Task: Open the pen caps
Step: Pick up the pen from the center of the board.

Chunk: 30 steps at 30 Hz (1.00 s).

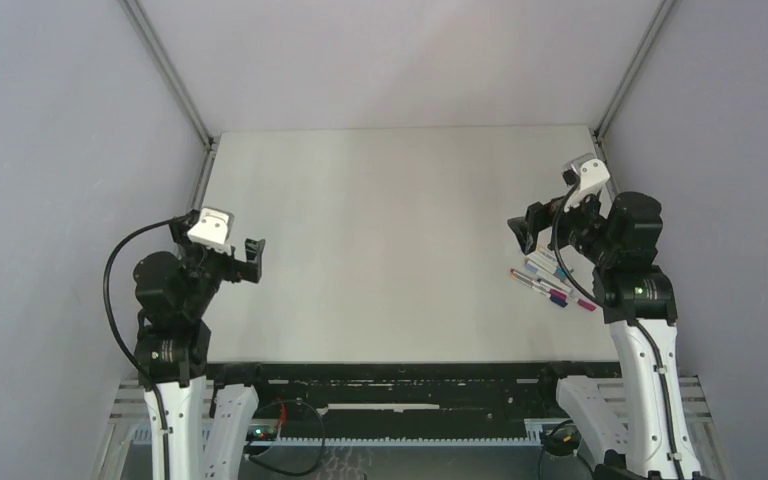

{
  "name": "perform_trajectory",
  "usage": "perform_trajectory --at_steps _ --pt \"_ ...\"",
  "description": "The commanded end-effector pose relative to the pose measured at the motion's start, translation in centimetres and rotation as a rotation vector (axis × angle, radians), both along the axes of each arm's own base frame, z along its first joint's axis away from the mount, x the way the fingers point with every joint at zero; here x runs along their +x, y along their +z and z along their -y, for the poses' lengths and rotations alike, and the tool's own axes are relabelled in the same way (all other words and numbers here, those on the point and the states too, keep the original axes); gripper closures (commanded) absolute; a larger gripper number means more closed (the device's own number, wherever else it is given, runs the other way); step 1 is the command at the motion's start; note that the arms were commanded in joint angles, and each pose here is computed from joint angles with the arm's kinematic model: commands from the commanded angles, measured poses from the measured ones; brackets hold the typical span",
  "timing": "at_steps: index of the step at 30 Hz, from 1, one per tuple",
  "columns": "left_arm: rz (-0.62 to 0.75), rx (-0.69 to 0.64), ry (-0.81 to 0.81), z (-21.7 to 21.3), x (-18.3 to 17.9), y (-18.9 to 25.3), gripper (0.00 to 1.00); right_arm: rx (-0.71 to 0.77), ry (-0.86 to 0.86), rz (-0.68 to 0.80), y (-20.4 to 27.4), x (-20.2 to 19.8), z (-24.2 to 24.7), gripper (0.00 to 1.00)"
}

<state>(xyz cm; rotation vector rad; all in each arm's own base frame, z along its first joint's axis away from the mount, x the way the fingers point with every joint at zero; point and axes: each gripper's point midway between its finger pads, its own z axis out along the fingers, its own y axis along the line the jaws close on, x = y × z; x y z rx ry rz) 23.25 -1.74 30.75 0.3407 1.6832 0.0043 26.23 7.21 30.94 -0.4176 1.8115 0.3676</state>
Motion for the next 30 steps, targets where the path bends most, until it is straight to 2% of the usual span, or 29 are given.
perform_trajectory --at_steps 1,7,15,25,30 --pt "-0.073 0.026 -0.06 0.7 -0.5 -1.9 0.0 -0.005 -0.069 -0.062 -1.4 0.3 0.7 0.0" --pt "-0.123 0.041 -0.155 2.0 -1.0 -3.4 0.0 -0.092 -0.085 -0.085 -3.8 1.5 1.4 0.0" --pt "-0.137 0.061 -0.121 1.2 -0.1 -4.4 0.0 -0.124 -0.09 -0.252 -7.5 2.7 2.1 0.0" --pt "-0.18 0.05 -0.179 2.1 -0.2 -5.4 0.0 -0.156 -0.237 -0.495 -12.5 3.6 7.8 0.0" --pt "-0.174 0.05 -0.187 2.2 -0.3 -5.4 0.0 -0.15 -0.27 -0.554 -14.3 4.1 9.5 0.0"
